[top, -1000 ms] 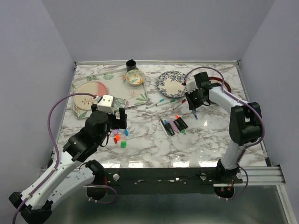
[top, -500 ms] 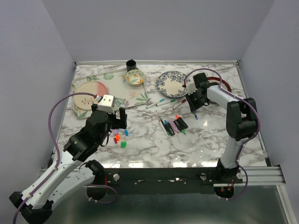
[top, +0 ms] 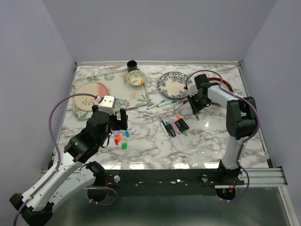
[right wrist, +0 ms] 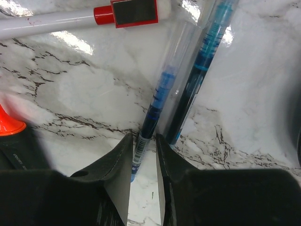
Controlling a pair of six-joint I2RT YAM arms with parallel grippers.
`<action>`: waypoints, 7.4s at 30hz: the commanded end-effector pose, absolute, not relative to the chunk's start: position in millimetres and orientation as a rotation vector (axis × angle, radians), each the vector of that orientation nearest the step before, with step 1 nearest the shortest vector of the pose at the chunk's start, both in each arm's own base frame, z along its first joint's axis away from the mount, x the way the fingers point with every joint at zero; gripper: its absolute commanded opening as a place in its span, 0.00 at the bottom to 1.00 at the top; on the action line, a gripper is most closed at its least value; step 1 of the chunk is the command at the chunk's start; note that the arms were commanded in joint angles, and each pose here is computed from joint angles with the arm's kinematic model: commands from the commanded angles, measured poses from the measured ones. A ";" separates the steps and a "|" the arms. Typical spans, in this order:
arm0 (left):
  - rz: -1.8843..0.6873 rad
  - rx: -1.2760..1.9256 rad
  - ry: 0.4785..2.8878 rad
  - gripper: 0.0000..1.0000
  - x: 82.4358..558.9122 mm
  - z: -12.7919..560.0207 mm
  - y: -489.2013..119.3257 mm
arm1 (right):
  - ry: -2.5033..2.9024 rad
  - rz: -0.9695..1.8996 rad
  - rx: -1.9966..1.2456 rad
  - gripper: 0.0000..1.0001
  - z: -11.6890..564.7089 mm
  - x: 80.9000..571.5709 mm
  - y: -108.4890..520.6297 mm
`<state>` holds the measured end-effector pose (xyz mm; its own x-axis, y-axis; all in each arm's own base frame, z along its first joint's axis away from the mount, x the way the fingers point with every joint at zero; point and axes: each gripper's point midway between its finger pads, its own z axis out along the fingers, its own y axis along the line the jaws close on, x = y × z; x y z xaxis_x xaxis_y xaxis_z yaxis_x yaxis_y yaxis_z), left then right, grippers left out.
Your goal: Open the pen caps
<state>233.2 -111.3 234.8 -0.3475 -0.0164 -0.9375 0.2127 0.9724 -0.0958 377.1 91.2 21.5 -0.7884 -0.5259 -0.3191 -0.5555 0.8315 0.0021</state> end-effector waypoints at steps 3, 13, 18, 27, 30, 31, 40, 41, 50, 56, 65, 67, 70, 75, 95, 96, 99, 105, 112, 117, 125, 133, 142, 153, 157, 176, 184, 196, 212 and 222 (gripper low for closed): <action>-0.249 0.152 1.898 0.99 234.8 237.2 -113.0 | 2.772 0.073 -0.816 0.31 16.6 373.0 78.9; -0.251 0.150 1.900 0.99 235.0 236.4 -112.7 | 2.827 0.054 -0.830 0.11 11.7 360.2 71.1; -0.267 0.163 1.904 0.99 234.8 234.9 -116.4 | 2.850 0.076 -0.807 0.00 12.4 355.1 68.9; -0.440 0.177 1.912 0.99 228.8 236.3 -141.2 | 2.768 0.366 -0.745 0.00 51.0 334.0 87.1; -0.673 0.113 1.891 0.99 221.4 242.6 -168.9 | 2.679 0.606 -0.796 0.01 73.6 316.8 112.9; -0.782 0.110 1.859 0.99 219.4 240.1 -183.6 | 2.613 0.663 -0.834 0.01 88.5 312.9 120.7; -1.410 -0.236 1.725 0.99 234.6 239.8 -253.6 | 2.274 1.238 -0.954 0.01 152.0 257.2 175.9; -1.446 -0.276 1.731 0.99 237.0 240.8 -259.6 | 2.252 1.286 -0.955 0.01 158.1 252.9 179.6; -1.427 -0.401 1.784 0.93 276.2 231.2 -315.5 | 2.210 1.372 -1.022 0.01 164.6 238.1 196.0; -1.392 -0.370 1.831 0.78 285.9 223.0 -348.9 | 2.215 1.386 -1.058 0.00 162.2 232.5 203.8; -1.229 -0.352 1.897 0.38 298.4 206.6 -357.6 | 2.209 1.378 -1.072 0.01 162.7 231.9 206.7; -1.228 -0.345 1.898 0.28 298.1 206.8 -358.5 | 2.217 1.378 -1.072 0.01 161.2 231.6 206.7; -1.232 -0.324 1.911 0.14 296.9 204.3 -361.3 | 2.220 1.369 -1.074 0.01 160.3 231.9 206.9; -1.196 -0.336 1.910 0.00 301.4 201.8 -348.9 | 2.249 1.331 -1.105 0.00 151.8 229.3 208.8; -0.685 -0.779 1.868 0.00 293.0 141.9 -131.8 | 2.347 1.020 -1.308 0.00 111.9 221.8 225.9; -0.648 -0.764 1.902 0.00 289.1 134.8 -128.9 | 2.351 1.003 -1.304 0.01 110.9 223.7 224.4; -0.505 -0.719 2.027 0.00 272.3 105.3 -115.7 | 2.359 0.990 -1.295 0.01 110.2 226.0 223.8; -0.320 -0.651 2.115 0.08 253.3 78.4 -91.9 | 2.372 0.988 -1.294 0.01 107.2 226.3 223.8; -0.221 -0.583 2.195 0.14 247.5 62.6 -85.8 | 2.395 0.965 -1.287 0.01 102.1 229.1 222.1; -0.202 -0.565 2.229 0.18 245.1 52.3 -86.0 | 2.411 0.935 -1.274 0.01 99.1 232.9 220.0; -0.189 -0.551 2.240 0.33 244.3 48.8 -85.2 | 2.477 0.816 -1.175 0.01 88.0 248.7 213.1; -0.201 -0.553 2.228 0.38 243.7 52.0 -85.2 | 2.558 0.679 -1.057 0.01 74.7 267.5 197.2; -0.356 -0.485 2.142 0.59 255.4 101.5 -104.5 | 2.629 0.595 -0.921 0.01 60.3 279.9 184.2; -0.556 -0.403 2.021 0.79 250.3 157.6 -121.9 | 2.730 0.533 -0.794 0.04 39.7 288.9 167.2; -0.580 -0.392 1.996 0.79 245.9 167.8 -121.2 | 2.749 0.527 -0.811 0.07 34.8 286.4 165.1; -0.603 -0.332 1.946 0.85 244.0 205.1 -122.6 | 2.766 0.478 -0.845 0.27 31.4 284.8 157.8; -0.625 -0.246 1.920 0.85 242.6 237.1 -128.4 | 2.681 0.531 -0.877 0.33 56.0 287.6 163.6; -0.434 0.050 1.905 0.95 242.4 265.7 -117.7 | 2.534 0.362 -0.712 0.47 97.9 365.2 102.2; -0.374 0.070 1.921 0.97 248.7 233.1 -110.0 | 2.677 0.109 -0.794 0.42 42.9 419.7 73.0; -0.382 0.065 1.910 0.97 248.8 235.3 -108.6 | 2.752 0.136 -0.820 0.30 22.5 421.2 77.7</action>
